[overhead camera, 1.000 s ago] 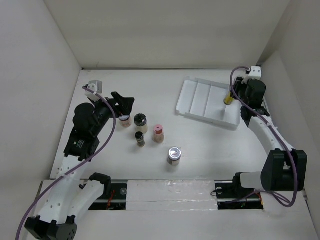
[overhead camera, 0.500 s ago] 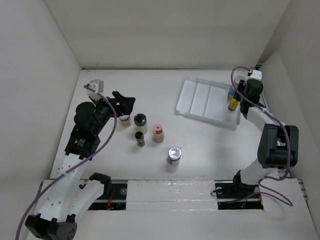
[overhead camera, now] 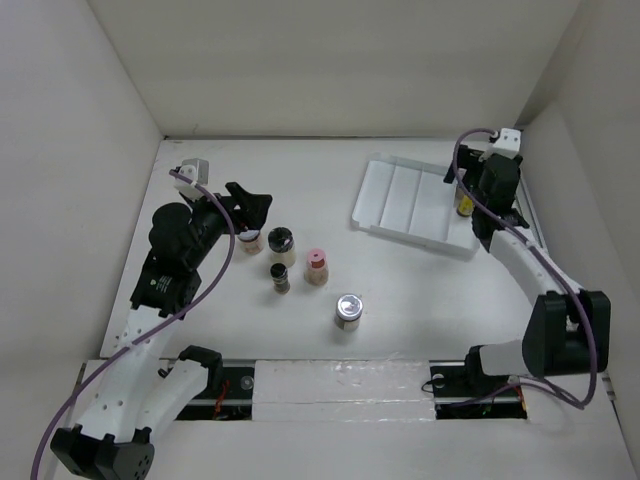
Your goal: Organize the condiment bottles
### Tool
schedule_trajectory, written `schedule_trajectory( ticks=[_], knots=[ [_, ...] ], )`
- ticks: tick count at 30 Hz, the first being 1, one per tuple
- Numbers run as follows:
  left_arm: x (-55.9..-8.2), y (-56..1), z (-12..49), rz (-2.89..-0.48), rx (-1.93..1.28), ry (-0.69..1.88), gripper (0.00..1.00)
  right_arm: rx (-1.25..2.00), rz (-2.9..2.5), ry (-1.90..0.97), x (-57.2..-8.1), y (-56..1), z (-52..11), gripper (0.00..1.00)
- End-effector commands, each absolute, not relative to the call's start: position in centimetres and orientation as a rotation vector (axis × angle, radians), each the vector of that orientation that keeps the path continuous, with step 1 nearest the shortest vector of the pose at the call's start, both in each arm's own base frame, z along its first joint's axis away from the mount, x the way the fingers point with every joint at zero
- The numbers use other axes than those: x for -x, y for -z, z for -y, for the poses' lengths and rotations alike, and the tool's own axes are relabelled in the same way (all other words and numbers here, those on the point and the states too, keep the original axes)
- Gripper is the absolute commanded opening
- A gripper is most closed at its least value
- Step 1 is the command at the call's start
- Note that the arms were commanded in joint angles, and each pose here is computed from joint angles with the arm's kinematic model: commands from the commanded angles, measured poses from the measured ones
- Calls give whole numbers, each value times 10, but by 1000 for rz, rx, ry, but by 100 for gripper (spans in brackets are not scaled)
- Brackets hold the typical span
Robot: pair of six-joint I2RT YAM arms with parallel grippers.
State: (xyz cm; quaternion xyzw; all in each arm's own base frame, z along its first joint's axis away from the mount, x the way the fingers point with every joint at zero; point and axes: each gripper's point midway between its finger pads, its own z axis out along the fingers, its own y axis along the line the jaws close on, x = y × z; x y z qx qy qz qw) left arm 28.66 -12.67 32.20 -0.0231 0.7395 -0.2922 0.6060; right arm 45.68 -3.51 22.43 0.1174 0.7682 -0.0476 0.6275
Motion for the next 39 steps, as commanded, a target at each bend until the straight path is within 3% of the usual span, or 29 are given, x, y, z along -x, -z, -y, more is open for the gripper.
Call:
schedule_trajectory(
  ticks=[1,3,6,7,8,9,10,11,14,18,27,35,37,39],
  knots=[
    [-289,-334,128,-1666,39,691,88,-166,-1654,7,-438,-269,-20,99],
    [-290,-334,127,-1665,46,684,88,30,-1679,-150,-425,-267,-86,97],
    [-288,-337,126,-1656,45,685,89,383,-1708,-437,-380,-251,-185,71],
    [-288,-334,126,-1665,46,684,89,477,-1725,-503,-364,-240,-206,46],
    [-288,-334,126,-1665,46,684,89,563,-1712,-542,-347,-242,-221,41],
    [-288,-334,126,-1665,46,684,89,654,-1763,-580,-326,-225,-233,41],
    [-288,-334,126,-1665,46,684,89,774,-1758,-659,-297,-221,-256,47],
    [-288,-334,126,-1665,46,684,89,823,-1791,-670,-282,-210,-260,68],
    [-290,-332,127,-1674,47,682,89,1000,-1865,-776,-227,-186,-271,100],
    [-289,-337,127,-1664,46,684,89,1187,-1936,-874,-176,-172,-281,100],
    [-288,-337,128,-1665,37,693,89,1352,-2110,-943,-140,-130,-288,100],
    [-285,-338,127,-1656,36,694,89,1345,-2112,-837,-159,-114,-303,100],
    [-285,-338,127,-1656,36,694,89,1310,-2125,-802,-165,-111,-305,92],
    [-285,-338,127,-1656,36,694,89,1254,-2122,-734,-179,-112,-305,78]
  ],
)
